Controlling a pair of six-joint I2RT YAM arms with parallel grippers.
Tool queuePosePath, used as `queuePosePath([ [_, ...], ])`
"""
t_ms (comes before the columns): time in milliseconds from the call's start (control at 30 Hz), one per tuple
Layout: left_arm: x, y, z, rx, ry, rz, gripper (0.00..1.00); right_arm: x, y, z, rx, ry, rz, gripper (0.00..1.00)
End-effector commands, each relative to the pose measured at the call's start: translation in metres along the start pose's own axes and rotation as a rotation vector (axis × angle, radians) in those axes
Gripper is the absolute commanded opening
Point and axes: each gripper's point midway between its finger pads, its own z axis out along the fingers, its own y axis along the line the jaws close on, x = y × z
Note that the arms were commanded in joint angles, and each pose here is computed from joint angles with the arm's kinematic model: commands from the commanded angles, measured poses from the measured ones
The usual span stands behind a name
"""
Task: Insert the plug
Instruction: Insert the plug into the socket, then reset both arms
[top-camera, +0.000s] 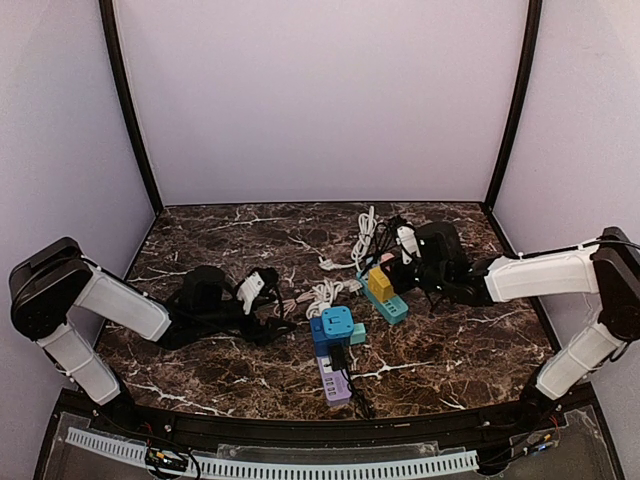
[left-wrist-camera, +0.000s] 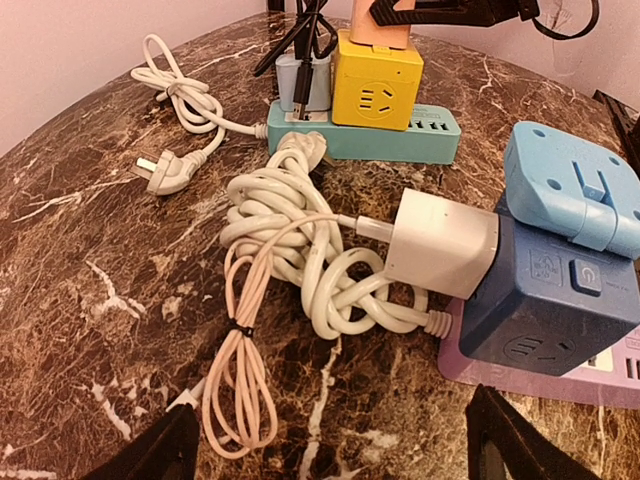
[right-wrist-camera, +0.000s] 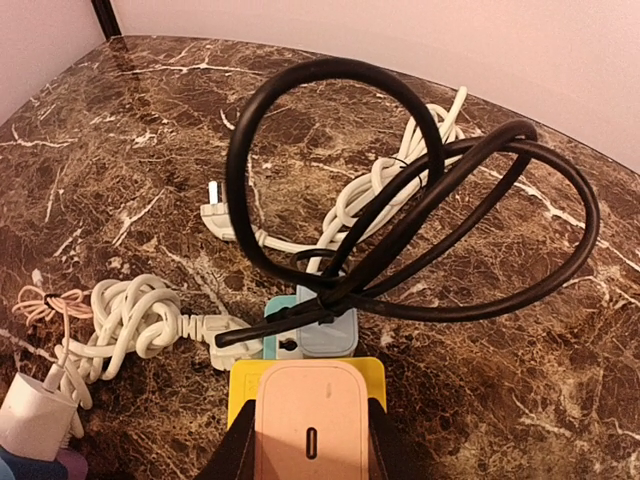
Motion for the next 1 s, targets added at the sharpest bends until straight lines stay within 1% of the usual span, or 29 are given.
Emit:
queuePosePath([
  [0,0.001,0.002,0.003,-0.005,0.007,0.015,0.84,0.127,0.002,-0.006,0.034,0.433,0.018,0.00],
  [33,-0.001,0.003,0.003,-0.006,0.006,0.010,0.84,0.119,0.001,-0.006,0.044,0.419,0.012,0.10],
  [67,-0.004,0.005,0.004,-0.008,0.002,0.006,0.84,0.108,0.002,-0.007,0.044,0.398,0.005,0.29],
  [133,-0.015,0.009,0.002,-0.015,-0.020,0.012,0.85,0.081,0.007,-0.007,0.029,0.357,-0.013,0.67],
  [167,-0.022,0.010,0.002,-0.018,-0.036,0.019,0.85,0.067,0.008,-0.009,0.031,0.343,-0.018,0.95],
  [200,-0.024,0.012,0.002,-0.019,-0.037,0.019,0.85,0.053,0.009,-0.011,0.033,0.324,-0.019,0.98],
  [367,-0.056,0.027,-0.009,-0.056,-0.090,0.016,0.86,-0.018,0.013,-0.037,0.011,0.161,0.013,0.99],
  [433,-0.062,0.038,-0.016,-0.092,-0.099,-0.017,0.87,-0.040,0.018,-0.052,-0.025,0.114,0.020,0.99],
  [533,-0.061,0.063,-0.027,-0.179,-0.073,-0.122,0.87,-0.076,0.016,-0.075,-0.044,0.039,0.043,0.99],
  [600,-0.057,0.088,-0.037,-0.259,-0.045,-0.242,0.87,-0.098,0.002,-0.090,-0.025,-0.020,0.082,0.99],
  [667,-0.050,0.113,-0.051,-0.347,-0.012,-0.316,0.88,-0.113,-0.023,-0.101,0.034,-0.073,0.118,0.99],
  [700,-0.045,0.131,-0.064,-0.416,0.009,-0.343,0.88,-0.115,-0.040,-0.104,0.075,-0.090,0.129,0.99],
  [733,-0.047,0.140,-0.073,-0.455,0.005,-0.349,0.88,-0.115,-0.058,-0.106,0.117,-0.103,0.133,0.99],
  [767,-0.037,0.156,-0.086,-0.523,0.032,-0.369,0.88,-0.111,-0.082,-0.106,0.172,-0.112,0.140,0.99],
  [833,-0.026,0.181,-0.114,-0.638,0.050,-0.403,0.88,-0.099,-0.120,-0.109,0.241,-0.130,0.170,0.99],
  [900,-0.011,0.201,-0.145,-0.734,0.060,-0.469,0.88,-0.085,-0.147,-0.113,0.271,-0.157,0.210,0.99],
  [933,0.000,0.212,-0.166,-0.791,0.063,-0.511,0.88,-0.082,-0.157,-0.117,0.291,-0.192,0.216,0.99],
  [967,0.004,0.216,-0.176,-0.816,0.057,-0.533,0.88,-0.074,-0.166,-0.121,0.318,-0.202,0.221,0.99],
])
